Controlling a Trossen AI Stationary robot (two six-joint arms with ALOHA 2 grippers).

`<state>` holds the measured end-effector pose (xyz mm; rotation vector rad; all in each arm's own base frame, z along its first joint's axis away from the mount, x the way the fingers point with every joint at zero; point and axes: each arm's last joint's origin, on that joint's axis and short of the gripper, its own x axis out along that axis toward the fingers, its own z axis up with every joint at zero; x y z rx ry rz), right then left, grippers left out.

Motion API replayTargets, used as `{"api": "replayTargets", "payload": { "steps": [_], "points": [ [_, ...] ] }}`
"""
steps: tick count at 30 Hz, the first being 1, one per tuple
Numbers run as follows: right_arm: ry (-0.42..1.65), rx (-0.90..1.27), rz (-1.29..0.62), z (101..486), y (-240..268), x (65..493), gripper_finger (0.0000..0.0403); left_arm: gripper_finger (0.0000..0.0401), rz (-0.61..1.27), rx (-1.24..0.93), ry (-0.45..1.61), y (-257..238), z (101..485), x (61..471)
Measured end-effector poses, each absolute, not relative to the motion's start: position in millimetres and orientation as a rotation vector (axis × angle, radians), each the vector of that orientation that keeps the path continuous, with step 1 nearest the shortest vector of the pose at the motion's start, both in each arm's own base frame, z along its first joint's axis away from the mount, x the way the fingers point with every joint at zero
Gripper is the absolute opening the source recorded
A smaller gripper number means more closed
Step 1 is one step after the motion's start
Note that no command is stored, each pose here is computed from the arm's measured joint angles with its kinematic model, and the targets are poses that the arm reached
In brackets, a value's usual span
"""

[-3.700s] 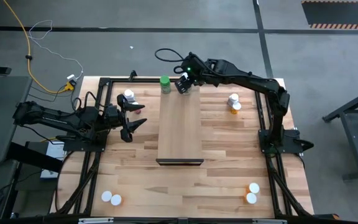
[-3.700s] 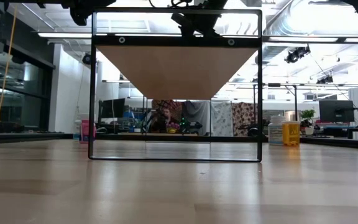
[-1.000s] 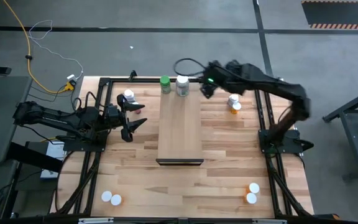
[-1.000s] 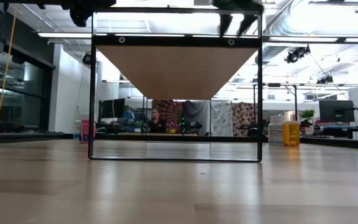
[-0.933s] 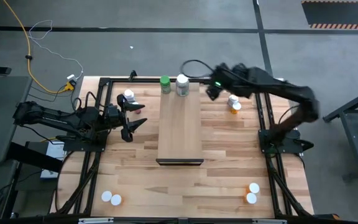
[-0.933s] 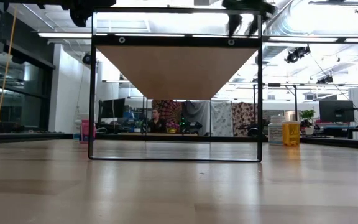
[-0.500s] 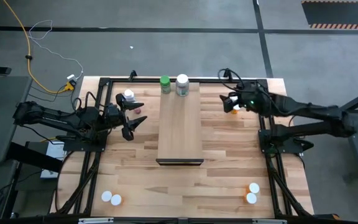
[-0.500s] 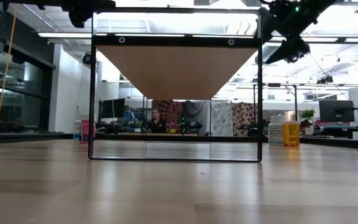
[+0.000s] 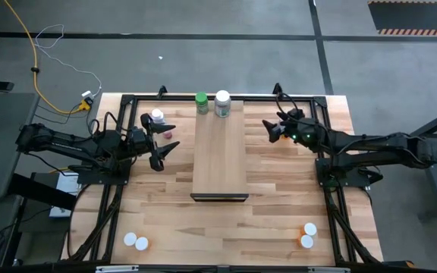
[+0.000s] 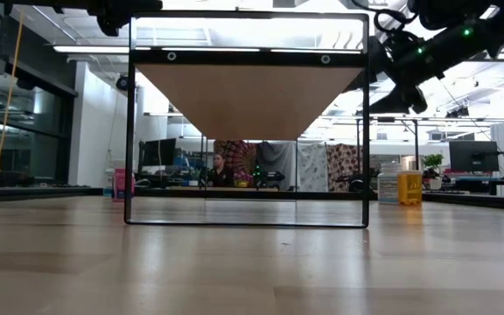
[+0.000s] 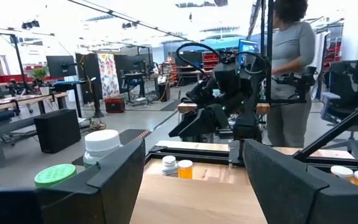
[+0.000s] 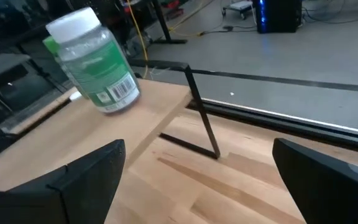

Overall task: Pick and place medicine bottles onto shelf by color
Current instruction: Put the orange pill bottle on the shelf

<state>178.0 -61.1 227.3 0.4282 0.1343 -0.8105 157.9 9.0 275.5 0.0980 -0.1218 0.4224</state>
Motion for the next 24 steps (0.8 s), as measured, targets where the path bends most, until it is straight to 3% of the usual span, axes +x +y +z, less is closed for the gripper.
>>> {"api": "replayTargets", "payload": {
  "steps": [9, 18, 24],
  "points": [
    [0.17, 0.416, -0.777, 225, -60, 179, 0.0398, 0.0262, 0.415, 0.048, -0.127, 9, 275, 158],
    [0.432, 0.603, -1.126, 222, -65, 156, 0.0398, 0.0262, 0.414, 0.052, -0.108, 9, 273, 158],
    [0.576, 0.644, -1.245, 208, -64, 144, 0.0398, 0.0262, 0.415, 0.053, -0.104, 9, 273, 158]
  ]
}}
